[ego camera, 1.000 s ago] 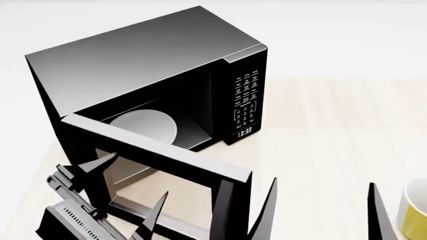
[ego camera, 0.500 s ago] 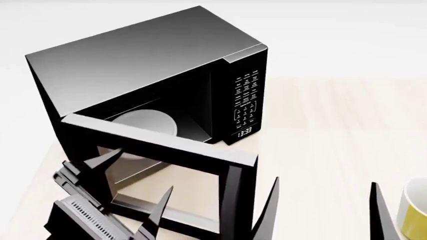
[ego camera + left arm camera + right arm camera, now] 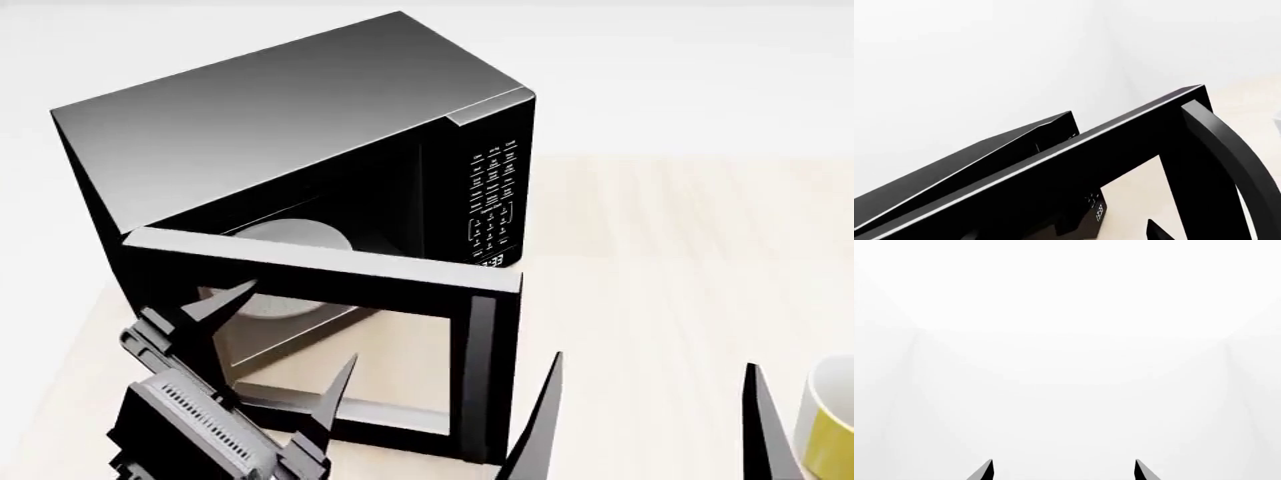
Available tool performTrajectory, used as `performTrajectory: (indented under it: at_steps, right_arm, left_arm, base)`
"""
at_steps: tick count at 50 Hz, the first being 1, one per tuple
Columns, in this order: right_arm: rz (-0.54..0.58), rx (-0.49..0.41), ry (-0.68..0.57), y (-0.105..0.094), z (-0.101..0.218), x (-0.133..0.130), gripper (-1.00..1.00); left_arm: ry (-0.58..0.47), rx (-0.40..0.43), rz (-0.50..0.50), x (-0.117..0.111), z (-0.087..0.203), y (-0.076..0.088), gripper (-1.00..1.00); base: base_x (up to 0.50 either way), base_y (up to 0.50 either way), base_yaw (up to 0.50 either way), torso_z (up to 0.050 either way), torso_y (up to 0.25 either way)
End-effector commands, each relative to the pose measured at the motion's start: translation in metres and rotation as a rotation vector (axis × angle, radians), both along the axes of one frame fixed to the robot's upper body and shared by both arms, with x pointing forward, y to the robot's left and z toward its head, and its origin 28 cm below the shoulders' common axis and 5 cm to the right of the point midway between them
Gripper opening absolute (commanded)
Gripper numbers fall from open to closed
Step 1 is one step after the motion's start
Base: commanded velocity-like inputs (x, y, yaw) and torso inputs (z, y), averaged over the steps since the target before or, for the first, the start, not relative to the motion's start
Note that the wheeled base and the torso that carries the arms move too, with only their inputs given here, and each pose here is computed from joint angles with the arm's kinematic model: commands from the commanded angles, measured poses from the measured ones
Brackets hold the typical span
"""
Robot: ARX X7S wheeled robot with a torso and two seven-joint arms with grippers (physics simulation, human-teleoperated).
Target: Close the microwave.
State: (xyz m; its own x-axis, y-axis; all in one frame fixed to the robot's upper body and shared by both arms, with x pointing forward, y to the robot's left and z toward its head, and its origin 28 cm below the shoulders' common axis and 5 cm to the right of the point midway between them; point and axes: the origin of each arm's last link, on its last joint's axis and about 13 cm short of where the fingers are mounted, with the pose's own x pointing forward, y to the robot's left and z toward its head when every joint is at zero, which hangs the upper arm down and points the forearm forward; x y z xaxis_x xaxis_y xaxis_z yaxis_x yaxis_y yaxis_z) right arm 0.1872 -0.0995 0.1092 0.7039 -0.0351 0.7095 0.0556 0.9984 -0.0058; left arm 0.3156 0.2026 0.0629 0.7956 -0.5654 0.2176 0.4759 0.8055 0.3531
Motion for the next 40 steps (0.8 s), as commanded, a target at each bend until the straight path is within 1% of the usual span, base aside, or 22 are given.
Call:
performTrajectory:
  at_steps: [1,12,40]
  right_arm:
    - [-0.013,-0.013,-0.006,-0.001,0.0,0.001,1.0]
    - [-0.015,-0.014,-0.005,-0.001,0.0,0.002,1.0]
    - [-0.019,-0.014,-0.002,-0.003,0.0,0.003,1.0]
  left_arm:
    - [-0.024,-0.016,0.015,0.007,0.007,-0.005,1.0]
    - [-0.027,-0.021,0.028,0.012,0.007,-0.007,1.0]
    - [-0.044,-0.038,0.101,0.025,0.011,-0.011,1.0]
  base:
    - [0.0,0.0,0.0,0.0,0.0]
    - [0.0,0.0,0.0,0.0,0.0]
    - [0.0,0.0,0.0,0.0,0.001]
